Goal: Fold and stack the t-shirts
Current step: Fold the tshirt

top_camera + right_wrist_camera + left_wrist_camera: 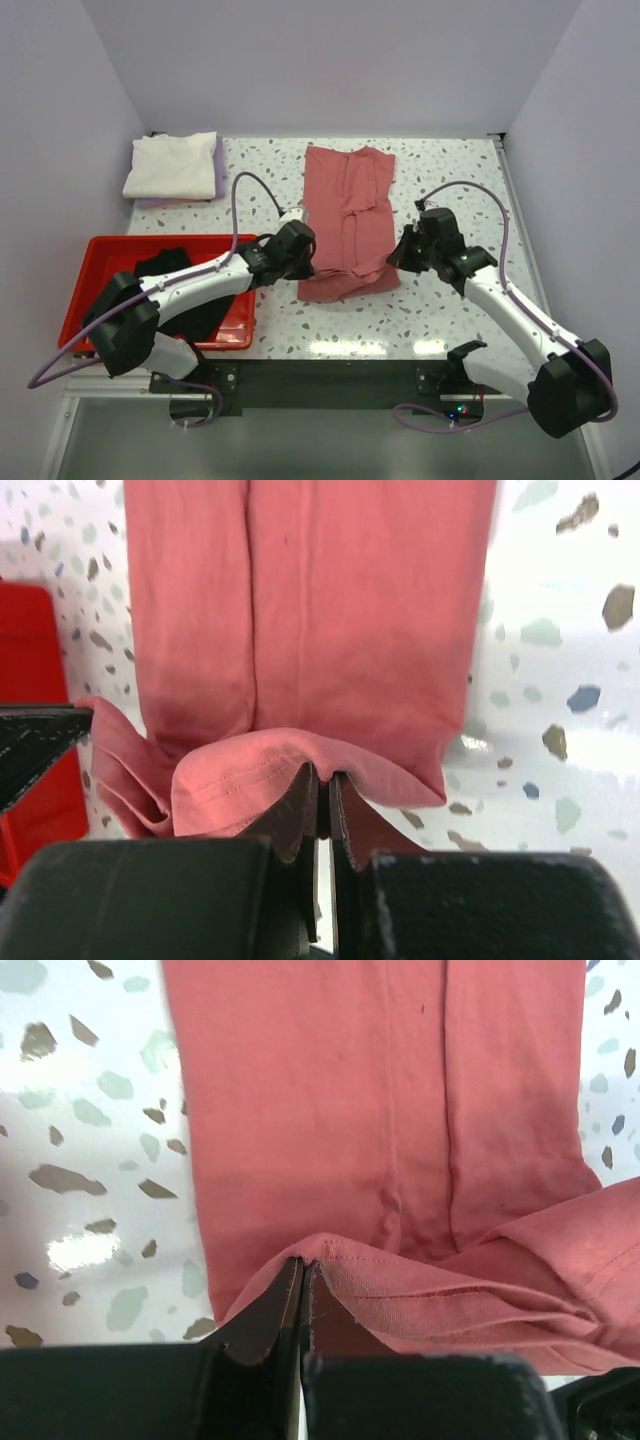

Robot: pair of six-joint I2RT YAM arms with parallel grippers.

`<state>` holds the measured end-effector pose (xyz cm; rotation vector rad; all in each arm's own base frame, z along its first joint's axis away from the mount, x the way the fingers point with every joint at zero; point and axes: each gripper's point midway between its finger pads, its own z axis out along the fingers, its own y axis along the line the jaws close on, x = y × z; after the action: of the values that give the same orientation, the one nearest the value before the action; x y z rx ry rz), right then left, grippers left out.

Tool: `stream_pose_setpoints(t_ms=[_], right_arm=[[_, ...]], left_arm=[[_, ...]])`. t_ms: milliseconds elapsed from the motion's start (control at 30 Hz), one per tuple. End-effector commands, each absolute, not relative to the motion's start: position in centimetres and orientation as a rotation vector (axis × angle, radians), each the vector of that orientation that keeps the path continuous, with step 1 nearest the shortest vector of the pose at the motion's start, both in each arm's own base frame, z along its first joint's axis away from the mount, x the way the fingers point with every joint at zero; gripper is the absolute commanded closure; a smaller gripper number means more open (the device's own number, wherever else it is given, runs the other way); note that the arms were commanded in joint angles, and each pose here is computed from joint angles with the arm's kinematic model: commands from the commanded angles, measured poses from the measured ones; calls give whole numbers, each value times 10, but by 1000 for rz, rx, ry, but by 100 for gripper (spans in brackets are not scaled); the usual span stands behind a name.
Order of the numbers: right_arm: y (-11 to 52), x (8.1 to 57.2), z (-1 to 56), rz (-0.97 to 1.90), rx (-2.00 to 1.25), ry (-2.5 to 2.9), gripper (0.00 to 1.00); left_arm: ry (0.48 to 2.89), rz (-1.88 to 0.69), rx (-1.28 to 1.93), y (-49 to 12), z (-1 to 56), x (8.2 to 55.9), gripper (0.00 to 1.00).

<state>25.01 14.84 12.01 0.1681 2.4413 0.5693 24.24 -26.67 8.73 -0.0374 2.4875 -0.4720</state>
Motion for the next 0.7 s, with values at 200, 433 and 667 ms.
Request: stream_pose_setpoints(t_ms=[200,433,667], right_arm=[[144,319,162,442,220,2274,100],[139,351,164,375,255,2264,100],[136,378,158,331,272,2264,100]], left_arm=[[2320,-457,-68,-266,133,312,100],[2257,-347,-130,-256,147,344,100],[2237,-244,-141,-246,149,373,100]])
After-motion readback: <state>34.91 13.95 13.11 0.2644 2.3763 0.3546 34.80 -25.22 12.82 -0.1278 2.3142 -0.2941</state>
